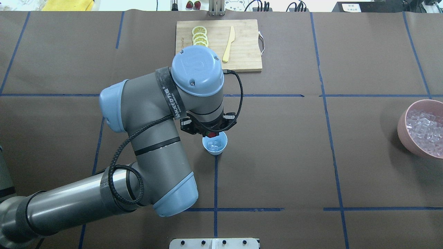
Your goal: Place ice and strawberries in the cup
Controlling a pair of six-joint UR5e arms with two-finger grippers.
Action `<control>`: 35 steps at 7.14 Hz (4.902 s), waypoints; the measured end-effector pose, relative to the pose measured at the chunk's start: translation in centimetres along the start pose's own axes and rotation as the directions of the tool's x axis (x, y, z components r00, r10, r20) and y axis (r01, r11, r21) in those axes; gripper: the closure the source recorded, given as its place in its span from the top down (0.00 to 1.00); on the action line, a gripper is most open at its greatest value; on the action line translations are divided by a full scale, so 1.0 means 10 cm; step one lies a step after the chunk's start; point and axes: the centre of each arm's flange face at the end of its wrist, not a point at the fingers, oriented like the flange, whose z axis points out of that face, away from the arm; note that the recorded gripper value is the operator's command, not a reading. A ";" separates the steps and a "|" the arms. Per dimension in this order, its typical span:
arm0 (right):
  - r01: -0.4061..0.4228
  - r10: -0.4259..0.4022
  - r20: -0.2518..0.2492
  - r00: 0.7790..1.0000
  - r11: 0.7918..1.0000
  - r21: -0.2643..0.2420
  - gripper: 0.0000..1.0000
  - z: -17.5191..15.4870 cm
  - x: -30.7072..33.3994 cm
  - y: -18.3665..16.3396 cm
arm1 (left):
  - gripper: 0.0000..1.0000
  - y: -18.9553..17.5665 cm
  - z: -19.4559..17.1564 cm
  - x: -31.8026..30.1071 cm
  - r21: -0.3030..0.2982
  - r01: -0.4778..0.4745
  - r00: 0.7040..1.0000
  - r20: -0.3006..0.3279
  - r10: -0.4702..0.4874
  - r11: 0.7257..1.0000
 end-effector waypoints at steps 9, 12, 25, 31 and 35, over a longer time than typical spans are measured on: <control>0.001 -0.001 0.000 1.000 1.000 0.001 0.99 0.00 0.00 0.00 | 1.00 0.00 0.23 0.03 -0.002 -0.008 1.000 0.004 0.008 1.000; -0.001 0.001 0.000 1.000 1.000 -0.001 0.99 0.00 0.00 0.00 | 1.00 -0.05 0.20 -0.44 0.009 -0.104 0.995 0.013 0.104 0.995; -0.008 0.008 0.004 1.000 1.000 -0.008 0.99 0.03 0.02 0.05 | 1.00 -1.62 -0.99 -7.73 -0.076 -0.409 0.912 0.004 0.411 0.909; -0.004 0.004 0.003 1.000 1.000 -0.002 0.99 0.00 -0.01 0.05 | 1.00 -1.48 -0.90 -8.26 -0.047 -0.336 0.942 -0.009 0.336 0.941; -0.005 0.005 0.004 1.000 1.000 -0.002 0.99 0.01 0.00 0.06 | 1.00 -1.32 -0.80 -8.40 -0.058 -0.328 0.945 -0.009 0.328 0.943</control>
